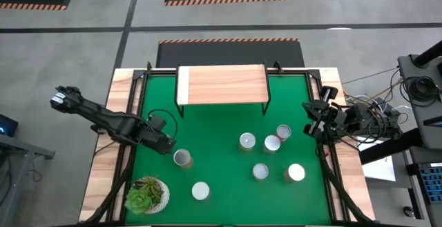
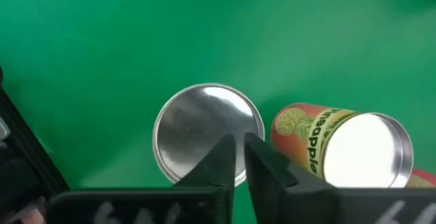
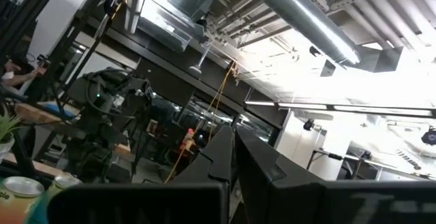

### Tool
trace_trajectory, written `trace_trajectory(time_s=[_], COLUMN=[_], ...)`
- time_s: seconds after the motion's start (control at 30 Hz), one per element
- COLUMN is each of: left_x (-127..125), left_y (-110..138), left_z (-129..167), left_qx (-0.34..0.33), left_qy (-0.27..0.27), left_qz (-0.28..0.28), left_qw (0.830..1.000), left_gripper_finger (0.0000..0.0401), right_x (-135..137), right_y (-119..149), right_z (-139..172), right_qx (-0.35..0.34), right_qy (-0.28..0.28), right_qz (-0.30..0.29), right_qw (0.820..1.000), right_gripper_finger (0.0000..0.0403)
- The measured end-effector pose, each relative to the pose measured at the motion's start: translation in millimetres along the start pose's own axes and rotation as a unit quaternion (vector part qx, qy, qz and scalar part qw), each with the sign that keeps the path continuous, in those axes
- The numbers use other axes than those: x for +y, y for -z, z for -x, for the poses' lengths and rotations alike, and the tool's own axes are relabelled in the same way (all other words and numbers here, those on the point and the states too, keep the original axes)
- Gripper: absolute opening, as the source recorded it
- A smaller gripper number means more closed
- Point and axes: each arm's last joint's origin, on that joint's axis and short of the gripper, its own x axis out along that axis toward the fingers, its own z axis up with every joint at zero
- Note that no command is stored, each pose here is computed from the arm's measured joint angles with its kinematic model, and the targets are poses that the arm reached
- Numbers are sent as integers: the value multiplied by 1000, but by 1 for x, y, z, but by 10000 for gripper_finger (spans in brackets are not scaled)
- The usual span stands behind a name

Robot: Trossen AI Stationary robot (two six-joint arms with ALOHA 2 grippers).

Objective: Pick and place cans onto a shelf
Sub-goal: Put the left canned cherries on the shelf

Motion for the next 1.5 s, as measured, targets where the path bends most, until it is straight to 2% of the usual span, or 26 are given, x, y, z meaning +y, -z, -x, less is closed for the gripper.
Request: trace_trajectory(time_s=[0.13, 0.43, 0.6, 0.73, 1.17, 1.43, 1.5], left_x=[0, -7, -11, -13, -16, -19, -19], left_y=[0, 2, 4, 5, 7, 8, 8], left_z=[0, -13, -23, -25, -35, -41, -40], left_qx=[5, -5, -3, 1, 1, 6, 7], left_qy=[0, -36, -73, -82, -121, -138, -136], left_qz=[11, 24, 15, 9, -13, -36, -36], left_qw=[1000, 999, 997, 997, 993, 990, 990], left_gripper_finger=[88, 286, 350, 362, 357, 296, 295], right_x=[0, 0, 1, 2, 2, 2, 2], right_y=[0, 1, 2, 2, 6, 7, 7], right_z=[0, 0, 0, 0, 0, 0, 0], right_qx=[0, 2, 7, 11, 45, 50, 51], right_qy=[0, -2, -5, -7, 14, 16, 16], right_qz=[0, -1, -7, -13, -9, -9, -9], right_qw=[1000, 1000, 1000, 1000, 999, 999, 999], right_gripper_finger=[9, 9, 9, 9, 9, 9, 9])
